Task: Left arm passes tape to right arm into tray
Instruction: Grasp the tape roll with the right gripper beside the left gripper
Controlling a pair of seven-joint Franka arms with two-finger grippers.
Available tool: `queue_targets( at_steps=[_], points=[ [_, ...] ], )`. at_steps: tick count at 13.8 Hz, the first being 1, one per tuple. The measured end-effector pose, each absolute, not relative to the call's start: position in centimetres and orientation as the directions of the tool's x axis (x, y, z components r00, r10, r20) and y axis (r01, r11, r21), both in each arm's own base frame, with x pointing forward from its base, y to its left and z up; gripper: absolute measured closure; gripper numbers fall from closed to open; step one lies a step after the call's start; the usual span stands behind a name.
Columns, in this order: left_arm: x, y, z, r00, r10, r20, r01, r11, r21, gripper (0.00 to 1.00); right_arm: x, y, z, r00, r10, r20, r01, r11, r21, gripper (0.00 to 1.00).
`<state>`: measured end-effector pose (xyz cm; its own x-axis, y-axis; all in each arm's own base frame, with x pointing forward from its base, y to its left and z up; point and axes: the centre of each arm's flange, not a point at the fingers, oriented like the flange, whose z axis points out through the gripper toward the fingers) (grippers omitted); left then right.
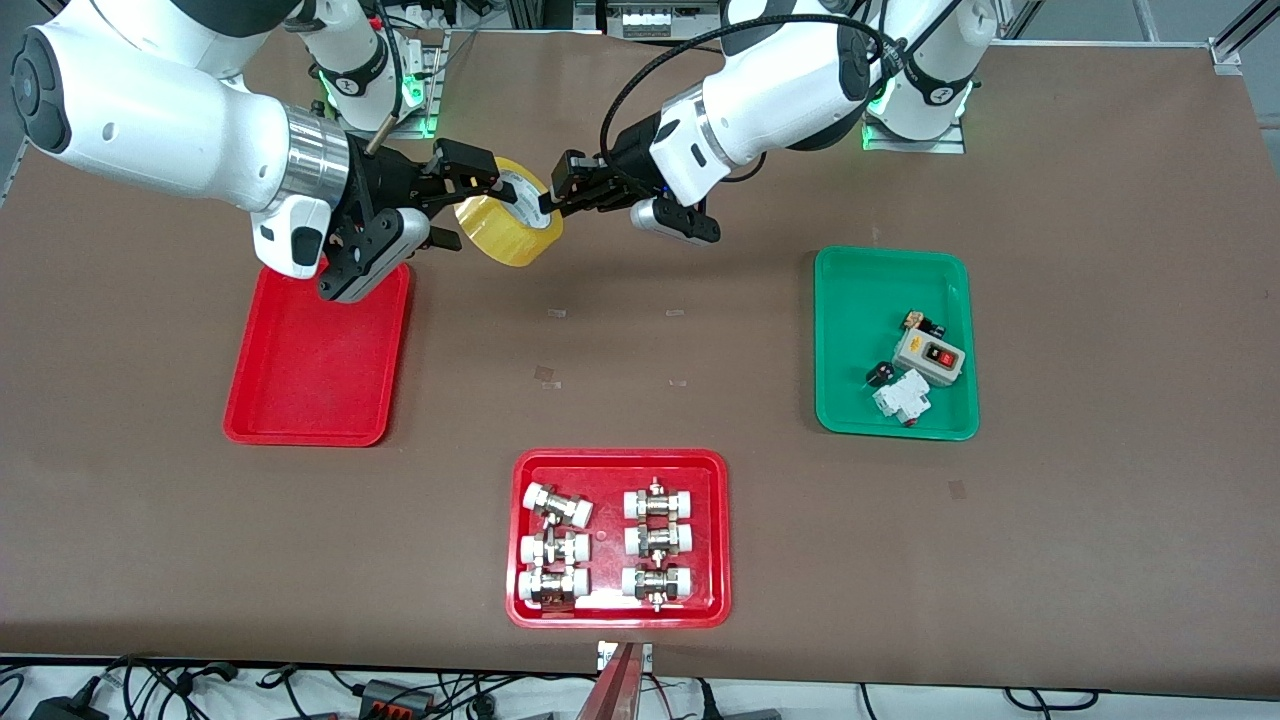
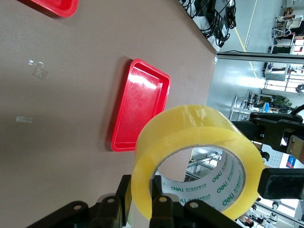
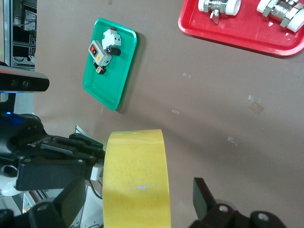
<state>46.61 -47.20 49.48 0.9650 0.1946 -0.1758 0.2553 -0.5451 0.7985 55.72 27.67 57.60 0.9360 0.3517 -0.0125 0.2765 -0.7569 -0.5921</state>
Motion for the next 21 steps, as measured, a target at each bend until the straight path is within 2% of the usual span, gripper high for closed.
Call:
queue_targets(
  at_steps=[4,6,7,8,9,10,16,18,21],
  points=[
    [46.6,-47.2,49.5,0.965,0.195,-0.176,0.255,-0.545,0.799,0.78,56.0,27.8,56.6,0.935,0.353,-0.031,0.268,-0.760,-0.592,0.00],
    [46.6,-47.2,49.5,0.965,0.195,-0.176,0.255,-0.545,0.799,0.78,56.1,27.9,56.2,0.933,0.357,-0.041,0.264,-0.761,-0.592,0.17],
    [46.6,-47.2,49.5,0.965,0.195,-0.176,0.256,-0.545,0.799,0.78,56.1,27.9,56.2,0.933,0.357,-0.043,0.264,-0.761,-0.592,0.17],
    [46.6,-47.2,49.5,0.965,0.195,-0.176,0.256,-0.545,0.798,0.78,56.1,27.9,56.2,0.933,0.358,-0.043,0.265,-0.761,-0.592,0.24],
    [46.7,-47.2,49.4,0.964,0.195,-0.178,0.258,-0.545,0.798,0.78,56.0,27.9,56.3,0.933,0.359,-0.040,0.267,-0.760,-0.592,0.37],
    [46.7,-47.2,49.3,0.964,0.196,-0.179,0.259,-0.545,0.798,0.78,56.0,28.0,56.4,0.932,0.360,-0.040,0.268,-0.760,-0.592,0.47],
    [46.8,-47.2,49.3,0.964,0.196,-0.179,0.259,-0.544,0.798,0.78,56.0,27.9,56.4,0.932,0.359,-0.040,0.267,-0.760,-0.592,0.47],
    [46.9,-47.2,49.8,0.964,0.198,-0.175,0.256,-0.538,0.803,0.64,56.1,27.9,56.3,0.933,0.358,-0.043,0.265,-0.761,-0.592,0.47],
    [47.2,-47.1,50.1,0.964,0.204,-0.171,0.255,-0.532,0.807,0.32,56.2,27.9,56.2,0.933,0.358,-0.044,0.264,-0.762,-0.591,0.47]
  ],
)
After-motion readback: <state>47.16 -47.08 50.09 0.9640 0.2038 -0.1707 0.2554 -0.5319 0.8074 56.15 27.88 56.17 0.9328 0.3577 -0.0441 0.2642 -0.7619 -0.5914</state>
